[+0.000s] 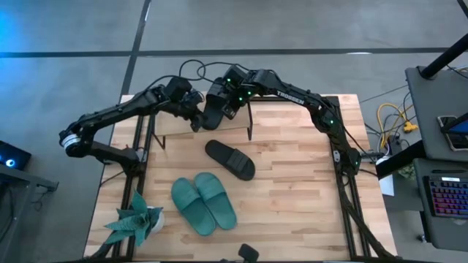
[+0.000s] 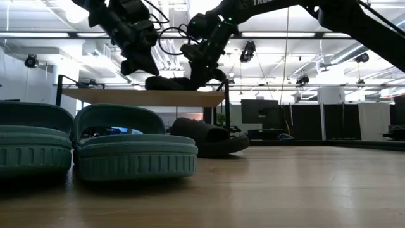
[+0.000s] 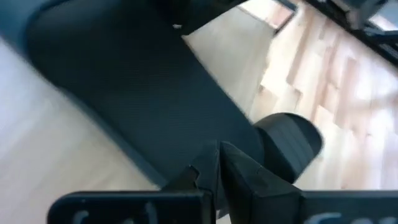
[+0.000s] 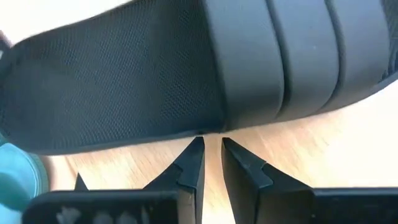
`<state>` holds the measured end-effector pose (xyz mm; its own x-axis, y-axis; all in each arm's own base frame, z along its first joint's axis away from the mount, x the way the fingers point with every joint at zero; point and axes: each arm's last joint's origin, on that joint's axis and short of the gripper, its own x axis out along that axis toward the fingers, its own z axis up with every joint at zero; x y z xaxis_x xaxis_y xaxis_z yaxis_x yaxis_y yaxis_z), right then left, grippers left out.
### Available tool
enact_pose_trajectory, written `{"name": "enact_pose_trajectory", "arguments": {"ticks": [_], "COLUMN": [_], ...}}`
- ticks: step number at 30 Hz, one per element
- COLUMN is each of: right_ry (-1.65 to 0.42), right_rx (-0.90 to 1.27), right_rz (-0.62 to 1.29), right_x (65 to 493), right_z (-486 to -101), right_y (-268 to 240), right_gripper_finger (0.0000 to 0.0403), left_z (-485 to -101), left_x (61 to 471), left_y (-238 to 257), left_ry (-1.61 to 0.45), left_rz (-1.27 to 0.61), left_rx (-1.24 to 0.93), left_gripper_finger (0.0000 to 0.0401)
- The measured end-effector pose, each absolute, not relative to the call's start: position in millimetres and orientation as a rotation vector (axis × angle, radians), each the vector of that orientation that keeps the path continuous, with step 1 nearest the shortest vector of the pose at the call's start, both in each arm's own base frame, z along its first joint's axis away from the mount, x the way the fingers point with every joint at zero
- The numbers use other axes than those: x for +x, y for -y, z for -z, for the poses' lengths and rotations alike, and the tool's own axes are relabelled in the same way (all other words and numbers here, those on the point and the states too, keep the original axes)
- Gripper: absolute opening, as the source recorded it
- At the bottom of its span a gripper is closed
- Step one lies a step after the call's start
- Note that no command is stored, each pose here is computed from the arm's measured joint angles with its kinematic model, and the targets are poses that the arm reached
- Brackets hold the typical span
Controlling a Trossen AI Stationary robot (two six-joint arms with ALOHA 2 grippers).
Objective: Pick and place slides into the shelf
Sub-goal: Put the black slide on the shelf
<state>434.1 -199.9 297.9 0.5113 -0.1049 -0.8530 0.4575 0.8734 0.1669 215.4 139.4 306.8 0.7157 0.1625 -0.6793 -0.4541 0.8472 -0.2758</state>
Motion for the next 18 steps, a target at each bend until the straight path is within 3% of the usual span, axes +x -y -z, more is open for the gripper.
{"name": "enact_pose_trajectory", "arguments": {"ticks": [7, 18], "right_ry": [-1.033, -1.010], "right_rx": [0.378, 0.253], "right_rz": [0.349, 0.440], "right_x": [430.3, 432.0], "right_z": [-296.0, -298.2], "right_y": [198.6, 204.7], "right_gripper_finger": [0.0047, 0.0047], "left_z": [-310.9, -280.9], "left_x": [200.9, 205.4], "left_y": [-136.3, -139.1], "left_ry": [-0.725, -0.826], "left_rz": [-0.508, -0.508], "left_rx": [-0.333, -0.374], "left_gripper_finger": [0.0002, 0.0002]}}
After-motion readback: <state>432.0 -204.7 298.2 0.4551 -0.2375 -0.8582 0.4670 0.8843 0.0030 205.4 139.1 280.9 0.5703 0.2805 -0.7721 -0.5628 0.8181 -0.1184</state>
